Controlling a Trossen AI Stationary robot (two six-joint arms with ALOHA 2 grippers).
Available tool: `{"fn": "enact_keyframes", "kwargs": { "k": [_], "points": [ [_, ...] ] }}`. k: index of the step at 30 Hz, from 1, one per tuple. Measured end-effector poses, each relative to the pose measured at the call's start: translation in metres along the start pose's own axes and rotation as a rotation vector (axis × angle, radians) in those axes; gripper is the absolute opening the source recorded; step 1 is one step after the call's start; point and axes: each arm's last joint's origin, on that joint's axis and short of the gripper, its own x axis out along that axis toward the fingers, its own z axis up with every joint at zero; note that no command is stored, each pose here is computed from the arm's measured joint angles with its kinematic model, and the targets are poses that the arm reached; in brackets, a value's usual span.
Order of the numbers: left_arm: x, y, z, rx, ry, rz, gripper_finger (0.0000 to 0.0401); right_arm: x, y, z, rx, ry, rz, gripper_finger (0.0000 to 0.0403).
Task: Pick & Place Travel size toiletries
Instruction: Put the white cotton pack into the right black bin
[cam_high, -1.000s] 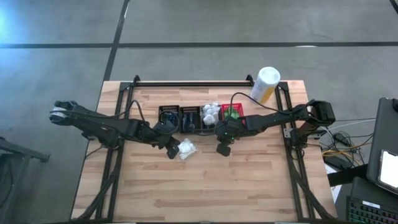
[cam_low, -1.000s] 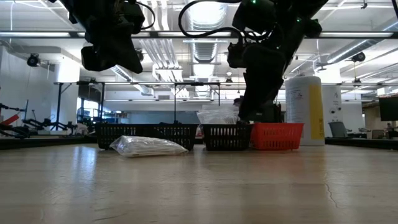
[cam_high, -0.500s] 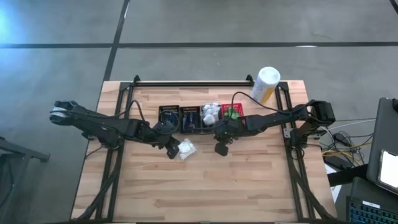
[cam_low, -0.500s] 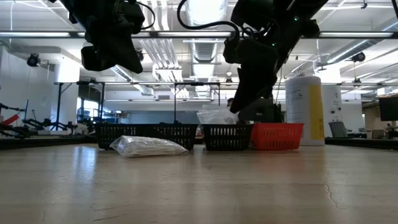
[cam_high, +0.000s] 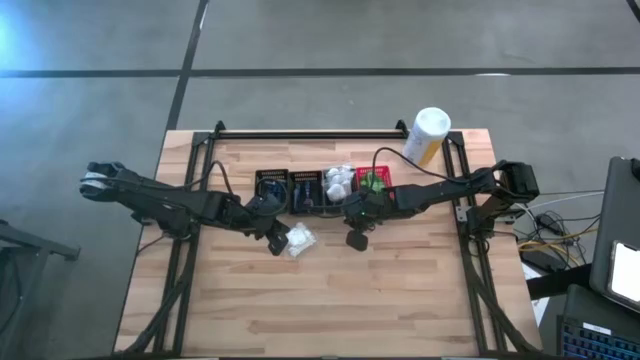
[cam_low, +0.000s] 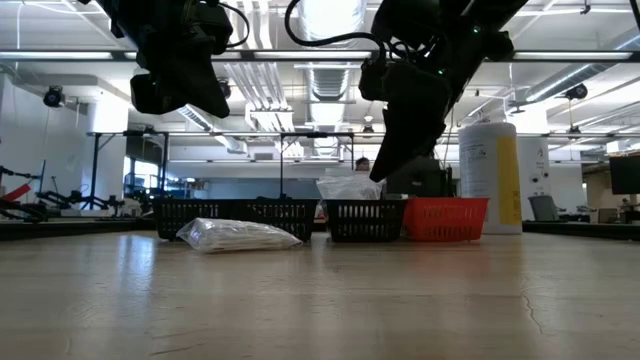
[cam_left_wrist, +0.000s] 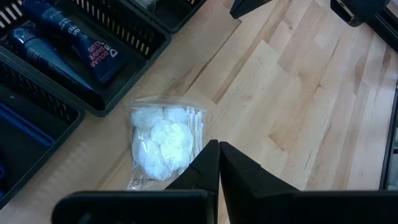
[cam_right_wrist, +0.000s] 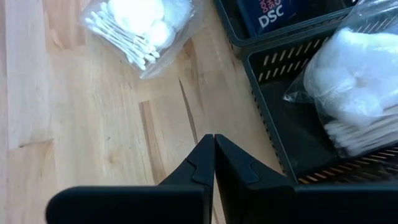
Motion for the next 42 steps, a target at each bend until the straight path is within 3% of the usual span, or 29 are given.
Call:
{"fn": "enact_keyframes", "kwargs": {
  "k": [42],
  "points": [
    [0.0000,0.0001,0.0002,-0.001,-0.001,0.001,0.0014,0.0010,-0.0008,-0.0025,-0.053,0.009,-0.002,0.0008]
  ]
}}
